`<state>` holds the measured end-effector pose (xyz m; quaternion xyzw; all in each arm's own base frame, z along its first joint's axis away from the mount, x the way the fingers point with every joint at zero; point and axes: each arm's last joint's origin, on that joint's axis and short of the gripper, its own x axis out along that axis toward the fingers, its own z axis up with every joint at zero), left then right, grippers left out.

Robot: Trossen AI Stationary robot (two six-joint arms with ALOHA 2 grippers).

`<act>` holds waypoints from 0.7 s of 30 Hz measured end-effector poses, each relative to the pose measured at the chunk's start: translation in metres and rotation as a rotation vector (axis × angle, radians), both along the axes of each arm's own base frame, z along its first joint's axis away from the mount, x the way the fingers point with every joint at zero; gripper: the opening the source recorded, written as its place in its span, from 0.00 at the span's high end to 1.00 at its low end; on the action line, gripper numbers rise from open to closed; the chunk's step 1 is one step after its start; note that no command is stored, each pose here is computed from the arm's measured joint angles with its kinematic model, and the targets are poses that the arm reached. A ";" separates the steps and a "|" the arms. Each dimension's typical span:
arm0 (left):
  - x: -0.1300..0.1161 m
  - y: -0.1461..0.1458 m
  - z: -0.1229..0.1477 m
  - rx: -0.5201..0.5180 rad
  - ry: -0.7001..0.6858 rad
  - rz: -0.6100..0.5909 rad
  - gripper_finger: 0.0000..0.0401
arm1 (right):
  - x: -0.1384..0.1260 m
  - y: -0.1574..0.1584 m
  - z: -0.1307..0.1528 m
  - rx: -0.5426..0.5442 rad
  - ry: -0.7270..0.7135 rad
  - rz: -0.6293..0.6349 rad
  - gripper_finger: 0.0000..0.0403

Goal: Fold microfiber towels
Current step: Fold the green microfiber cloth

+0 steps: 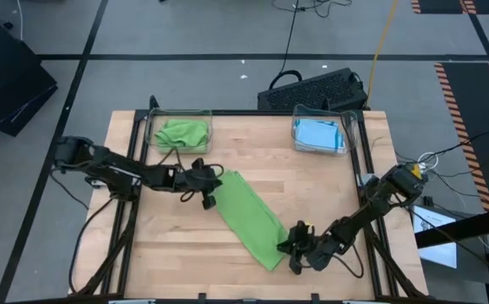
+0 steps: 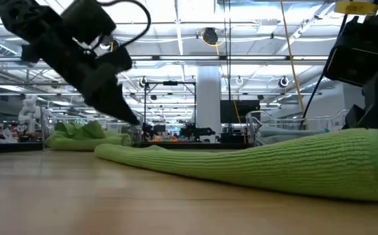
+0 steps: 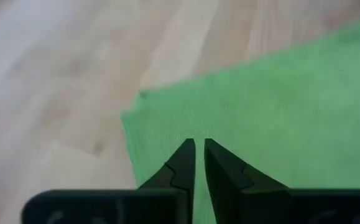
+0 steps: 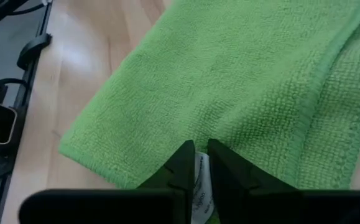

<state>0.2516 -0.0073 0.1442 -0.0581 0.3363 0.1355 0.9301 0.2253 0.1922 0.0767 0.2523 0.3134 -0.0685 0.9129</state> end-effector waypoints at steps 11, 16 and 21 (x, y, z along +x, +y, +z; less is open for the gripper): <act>-0.025 -0.016 0.020 -0.323 0.005 0.168 0.87 | 0.004 -0.008 0.032 -0.028 -0.026 0.050 0.86; -0.029 -0.027 0.015 -0.409 0.008 0.320 0.66 | 0.003 -0.035 0.055 -0.040 0.060 0.119 0.70; -0.035 -0.033 0.012 -0.421 0.007 0.433 0.44 | 0.005 -0.060 0.079 -0.034 0.022 0.192 0.55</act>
